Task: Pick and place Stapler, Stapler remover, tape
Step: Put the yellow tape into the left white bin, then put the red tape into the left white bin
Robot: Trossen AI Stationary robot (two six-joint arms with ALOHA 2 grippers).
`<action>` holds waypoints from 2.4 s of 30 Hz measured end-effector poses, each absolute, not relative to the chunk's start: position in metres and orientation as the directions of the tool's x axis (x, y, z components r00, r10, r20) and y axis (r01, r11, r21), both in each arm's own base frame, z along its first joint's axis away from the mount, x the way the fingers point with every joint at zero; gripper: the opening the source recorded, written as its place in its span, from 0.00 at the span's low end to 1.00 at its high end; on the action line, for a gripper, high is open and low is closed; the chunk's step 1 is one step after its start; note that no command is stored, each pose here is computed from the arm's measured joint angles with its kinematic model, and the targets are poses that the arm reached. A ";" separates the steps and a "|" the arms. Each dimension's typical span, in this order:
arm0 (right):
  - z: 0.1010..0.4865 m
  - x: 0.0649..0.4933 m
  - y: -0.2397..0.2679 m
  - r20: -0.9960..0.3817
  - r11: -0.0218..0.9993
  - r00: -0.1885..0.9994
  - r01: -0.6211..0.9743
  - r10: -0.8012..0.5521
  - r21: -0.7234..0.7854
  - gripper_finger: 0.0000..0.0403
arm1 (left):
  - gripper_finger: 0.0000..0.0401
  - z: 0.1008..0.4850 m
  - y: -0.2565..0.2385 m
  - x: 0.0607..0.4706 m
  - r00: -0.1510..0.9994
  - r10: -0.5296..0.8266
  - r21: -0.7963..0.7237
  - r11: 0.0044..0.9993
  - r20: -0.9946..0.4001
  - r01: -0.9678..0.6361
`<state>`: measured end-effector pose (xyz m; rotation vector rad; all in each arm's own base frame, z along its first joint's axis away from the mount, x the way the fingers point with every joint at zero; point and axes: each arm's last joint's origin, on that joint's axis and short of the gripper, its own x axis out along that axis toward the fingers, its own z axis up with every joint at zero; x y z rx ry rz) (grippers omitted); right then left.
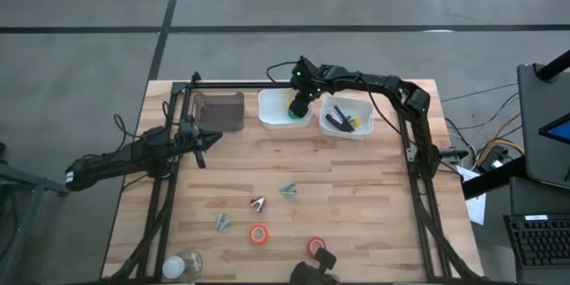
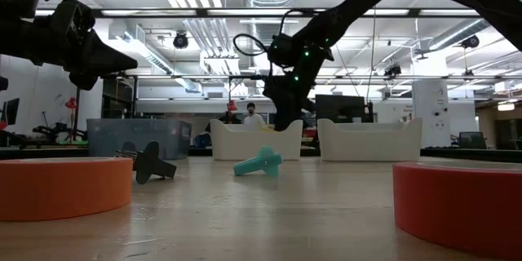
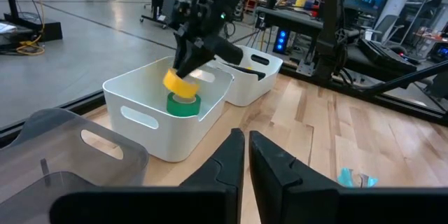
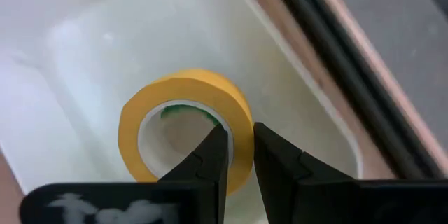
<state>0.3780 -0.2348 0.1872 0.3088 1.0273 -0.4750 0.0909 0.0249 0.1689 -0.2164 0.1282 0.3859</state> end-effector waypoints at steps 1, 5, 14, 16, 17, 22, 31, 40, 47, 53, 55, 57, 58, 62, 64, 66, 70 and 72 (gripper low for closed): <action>0.185 0.378 -0.235 -0.876 0.857 0.424 0.515 -0.229 0.025 0.14 | 0.06 0.169 0.025 0.091 0.919 0.359 -0.184 0.904 -0.165 -0.386; 0.184 0.379 -0.235 -0.876 0.856 0.424 0.516 -0.228 0.027 0.14 | 0.06 0.169 0.025 0.091 0.919 0.358 -0.184 0.904 -0.165 -0.386; 0.184 0.379 -0.234 -0.878 0.859 0.422 0.511 -0.226 0.025 0.14 | 0.06 0.169 0.025 0.091 0.919 0.359 -0.185 0.904 -0.165 -0.386; 0.184 0.379 -0.233 -0.879 0.862 0.422 0.507 -0.225 0.023 0.14 | 0.06 0.169 0.025 0.091 0.919 0.359 -0.184 0.904 -0.165 -0.386; 0.184 0.379 -0.233 -0.879 0.864 0.422 0.503 -0.224 0.021 0.14 | 0.06 0.169 0.025 0.091 0.919 0.359 -0.184 0.904 -0.165 -0.386; 0.184 0.380 -0.231 -0.878 0.871 0.420 0.491 -0.229 0.008 0.17 | 0.06 0.169 0.025 0.091 0.919 0.359 -0.184 0.904 -0.165 -0.386; 0.194 0.384 -0.232 -0.866 0.862 0.438 0.507 -0.239 0.019 0.40 | 0.06 0.169 0.025 0.091 0.919 0.359 -0.184 0.904 -0.165 -0.386; 0.229 0.395 -0.202 -0.878 0.915 0.437 0.404 -0.195 -0.002 0.49 | 0.06 0.169 0.025 0.091 0.919 0.359 -0.184 0.904 -0.165 -0.386; 0.234 0.405 -0.124 -0.897 0.981 0.441 0.175 -0.007 0.079 0.48 | 0.06 0.169 0.025 0.091 0.919 0.359 -0.185 0.904 -0.165 -0.386; 0.223 0.402 -0.037 -0.923 0.995 0.372 -0.018 0.096 0.096 0.47 | 0.06 0.169 0.025 0.091 0.919 0.359 -0.185 0.904 -0.165 -0.386; 0.217 0.398 -0.010 -0.931 0.992 0.343 -0.042 0.126 0.118 0.47 | 0.06 0.169 0.025 0.091 0.919 0.359 -0.185 0.904 -0.165 -0.386; 0.215 0.395 0.020 -0.930 0.984 0.326 -0.097 0.170 0.146 0.46 | 0.06 0.169 0.025 0.091 0.919 0.359 -0.185 0.904 -0.165 -0.386; 0.214 0.393 0.035 -0.931 0.980 0.317 -0.132 0.182 0.146 0.46 | 0.06 0.169 0.025 0.091 0.919 0.359 -0.184 0.904 -0.164 -0.386; 0.208 0.382 0.087 -0.938 0.962 0.282 -0.239 0.203 0.136 0.44 | 0.06 0.169 0.025 0.091 0.919 0.359 -0.184 0.904 -0.165 -0.386; 0.202 0.377 0.105 -0.934 0.955 0.287 -0.264 0.214 0.137 0.44 | 0.06 0.169 0.025 0.091 0.919 0.359 -0.184 0.904 -0.165 -0.386; 0.198 0.373 0.118 -0.934 0.953 0.283 -0.269 0.219 0.142 0.43 | 0.06 0.169 0.025 0.091 0.919 0.359 -0.184 0.904 -0.165 -0.386; 0.198 0.367 0.137 -0.933 0.955 0.272 -0.241 0.236 0.172 0.42 | 0.06 0.169 0.025 0.091 0.919 0.359 -0.184 0.904 -0.165 -0.386; 0.197 0.363 0.147 -0.932 0.954 0.267 -0.237 0.246 0.184 0.41 | 0.06 0.169 0.025 0.091 0.919 0.359 -0.184 0.904 -0.165 -0.386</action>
